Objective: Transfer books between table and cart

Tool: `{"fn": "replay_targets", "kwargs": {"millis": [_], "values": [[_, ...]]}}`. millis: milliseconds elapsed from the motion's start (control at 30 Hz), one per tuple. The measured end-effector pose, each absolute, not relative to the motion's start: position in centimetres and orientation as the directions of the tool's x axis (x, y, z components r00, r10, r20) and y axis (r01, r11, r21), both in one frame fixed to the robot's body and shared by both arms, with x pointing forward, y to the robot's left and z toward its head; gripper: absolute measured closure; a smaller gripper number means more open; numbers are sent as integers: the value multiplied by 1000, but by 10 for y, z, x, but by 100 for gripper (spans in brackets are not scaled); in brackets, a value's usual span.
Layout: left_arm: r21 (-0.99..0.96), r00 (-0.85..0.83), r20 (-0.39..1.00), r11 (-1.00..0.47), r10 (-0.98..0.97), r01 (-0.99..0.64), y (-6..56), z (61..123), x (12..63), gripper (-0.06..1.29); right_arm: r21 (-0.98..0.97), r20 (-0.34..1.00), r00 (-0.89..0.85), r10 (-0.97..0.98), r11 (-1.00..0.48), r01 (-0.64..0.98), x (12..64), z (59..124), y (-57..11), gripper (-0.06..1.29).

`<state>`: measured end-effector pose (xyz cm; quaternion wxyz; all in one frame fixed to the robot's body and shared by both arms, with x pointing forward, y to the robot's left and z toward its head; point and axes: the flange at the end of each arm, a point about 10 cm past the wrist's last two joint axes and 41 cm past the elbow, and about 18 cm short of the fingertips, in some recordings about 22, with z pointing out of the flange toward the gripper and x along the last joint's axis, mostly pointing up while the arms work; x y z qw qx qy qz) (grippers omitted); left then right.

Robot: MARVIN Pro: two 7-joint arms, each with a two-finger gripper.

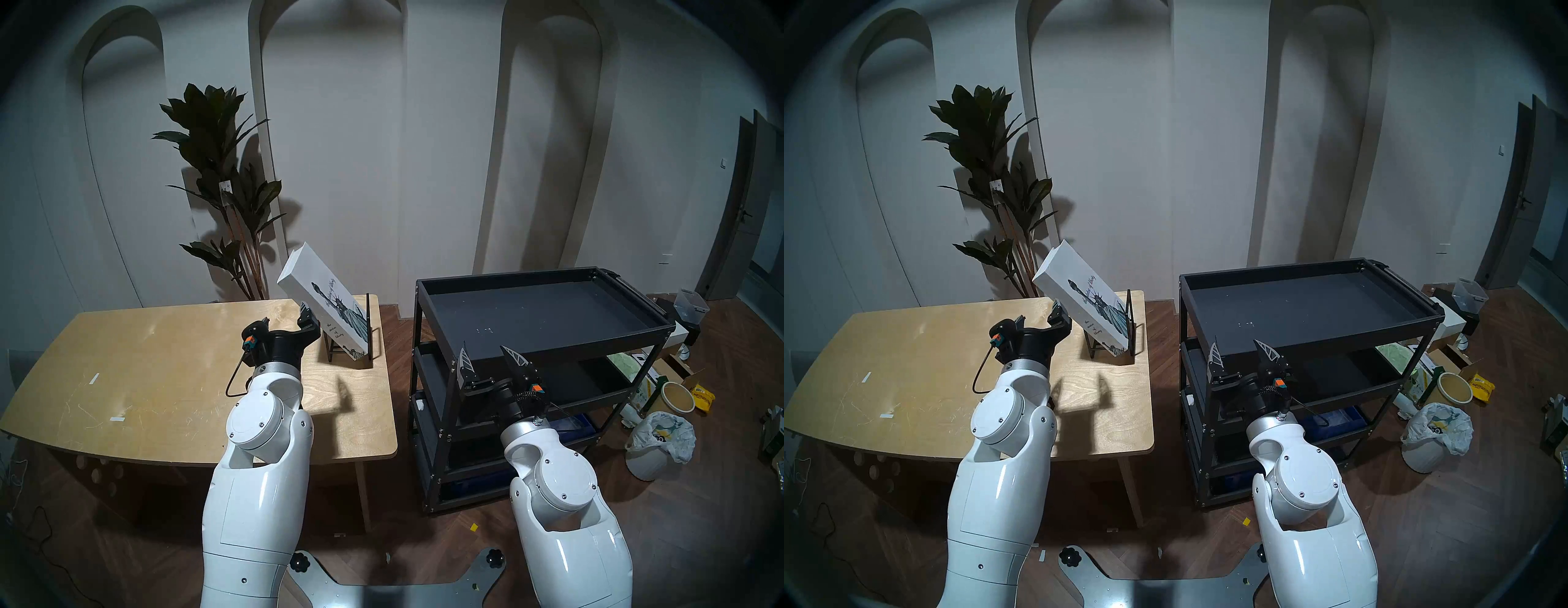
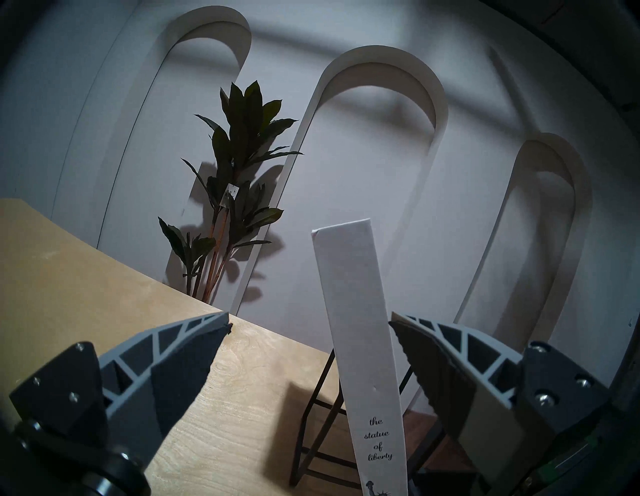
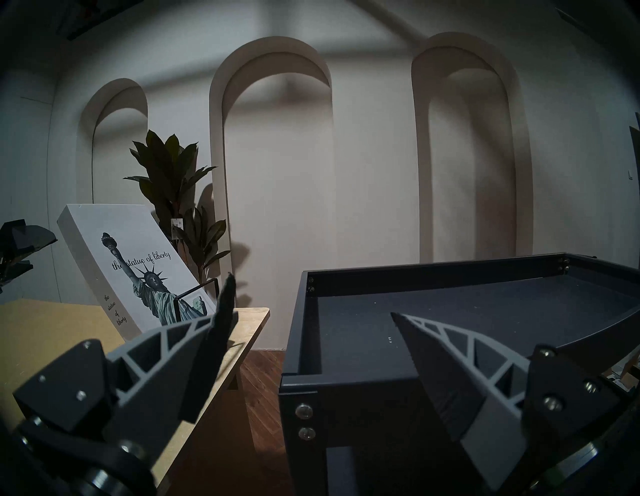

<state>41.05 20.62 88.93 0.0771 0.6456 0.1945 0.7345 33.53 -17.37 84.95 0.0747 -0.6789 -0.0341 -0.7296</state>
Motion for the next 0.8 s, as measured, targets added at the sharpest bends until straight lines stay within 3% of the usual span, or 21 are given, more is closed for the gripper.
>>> {"fn": "replay_targets", "kwargs": {"millis": [800], "values": [[462, -136, 883, -883, 449, 86, 205, 904, 437, 0, -93, 993, -64, -96, -994, 54, 329, 846, -195, 2]]}}
